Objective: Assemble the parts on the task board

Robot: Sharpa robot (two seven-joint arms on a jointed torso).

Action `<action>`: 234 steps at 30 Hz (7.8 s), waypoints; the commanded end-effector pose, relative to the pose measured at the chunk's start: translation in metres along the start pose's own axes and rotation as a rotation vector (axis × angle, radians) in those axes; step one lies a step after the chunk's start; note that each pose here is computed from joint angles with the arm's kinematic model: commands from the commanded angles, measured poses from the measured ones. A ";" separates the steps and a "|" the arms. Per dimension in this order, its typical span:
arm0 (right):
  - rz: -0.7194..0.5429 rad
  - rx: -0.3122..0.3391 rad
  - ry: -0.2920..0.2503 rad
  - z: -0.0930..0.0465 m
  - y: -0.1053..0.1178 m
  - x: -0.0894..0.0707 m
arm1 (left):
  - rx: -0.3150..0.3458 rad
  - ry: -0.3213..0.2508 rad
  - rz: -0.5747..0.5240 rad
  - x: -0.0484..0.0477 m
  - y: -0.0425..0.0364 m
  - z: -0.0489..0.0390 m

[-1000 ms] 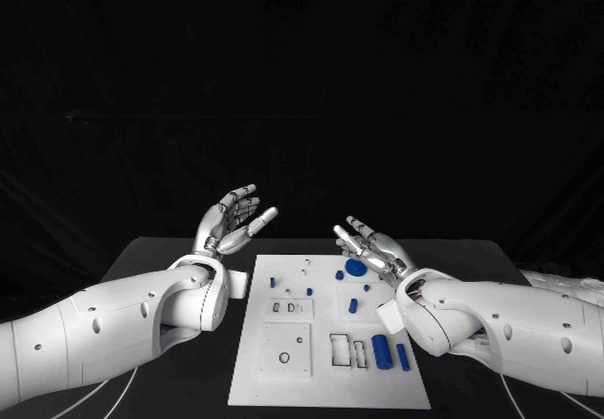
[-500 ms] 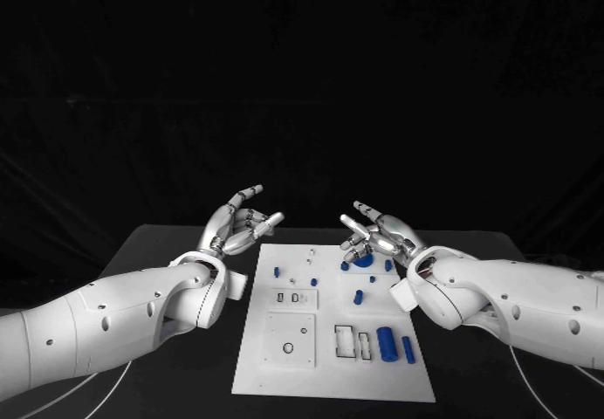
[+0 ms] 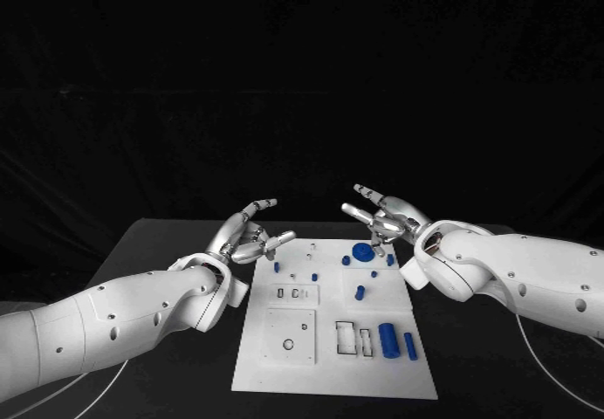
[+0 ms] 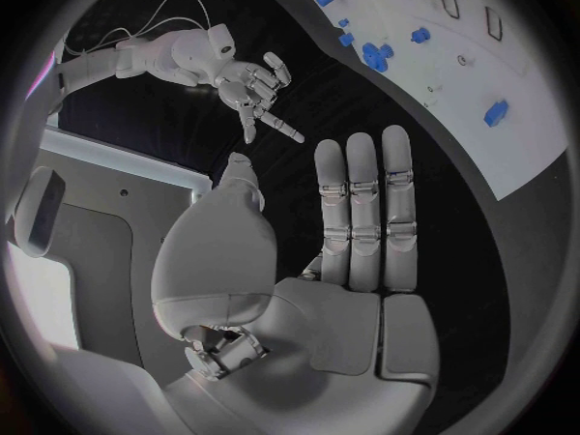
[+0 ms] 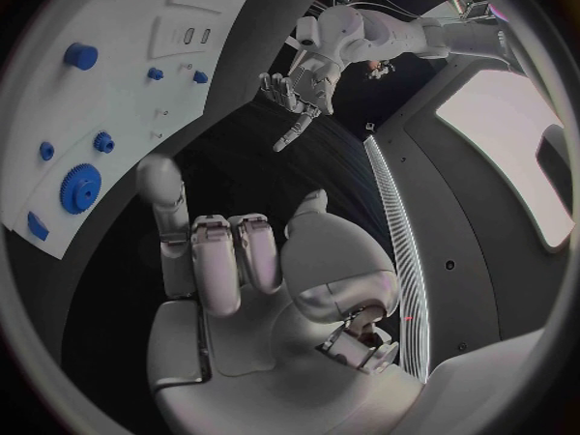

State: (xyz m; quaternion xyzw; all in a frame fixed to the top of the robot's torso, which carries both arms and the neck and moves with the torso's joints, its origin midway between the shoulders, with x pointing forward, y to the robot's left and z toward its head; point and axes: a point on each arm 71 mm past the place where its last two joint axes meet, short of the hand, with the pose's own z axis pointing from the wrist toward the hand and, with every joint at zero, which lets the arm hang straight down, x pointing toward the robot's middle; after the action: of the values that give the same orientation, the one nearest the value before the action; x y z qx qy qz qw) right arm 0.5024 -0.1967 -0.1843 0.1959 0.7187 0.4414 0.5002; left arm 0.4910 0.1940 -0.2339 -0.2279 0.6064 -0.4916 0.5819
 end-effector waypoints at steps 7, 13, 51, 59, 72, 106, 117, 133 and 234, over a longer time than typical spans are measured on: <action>-0.263 0.057 0.117 0.008 -0.006 0.001 | 0.015 0.112 0.153 0.0079 0.0012 0.0073; -0.310 0.064 0.099 0.016 -0.008 -0.004 | 0.024 0.119 0.204 0.0033 0.0019 0.0116; -0.899 0.052 0.128 0.048 -0.024 0.022 | 0.053 0.150 0.246 -0.0022 -0.0017 0.0189; -0.938 0.071 0.134 0.050 -0.025 0.022 | 0.052 0.143 0.244 -0.0037 -0.0016 0.0182; -0.949 0.074 0.122 0.054 -0.027 0.030 | 0.047 0.139 0.243 -0.0049 -0.0017 0.0168; -0.966 0.142 0.147 0.057 -0.033 0.037 | 0.041 0.134 0.248 -0.0087 0.0012 0.0164; -0.908 0.045 0.048 0.052 -0.026 0.033 | 0.038 0.146 0.243 -0.0074 0.0010 0.0160; -0.815 -0.143 -0.120 0.056 0.005 0.029 | 0.056 0.125 0.220 -0.0084 -0.0026 0.0136; -0.886 -0.007 -0.091 0.086 0.000 0.046 | 0.041 0.015 0.131 -0.0333 -0.0064 0.0193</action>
State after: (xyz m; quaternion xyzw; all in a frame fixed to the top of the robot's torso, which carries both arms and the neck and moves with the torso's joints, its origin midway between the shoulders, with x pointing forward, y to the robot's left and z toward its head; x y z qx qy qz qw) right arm 0.5598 -0.1264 -0.2158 -0.1142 0.6930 0.1831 0.6878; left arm 0.5143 0.2153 -0.2105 -0.1737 0.6164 -0.4614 0.6140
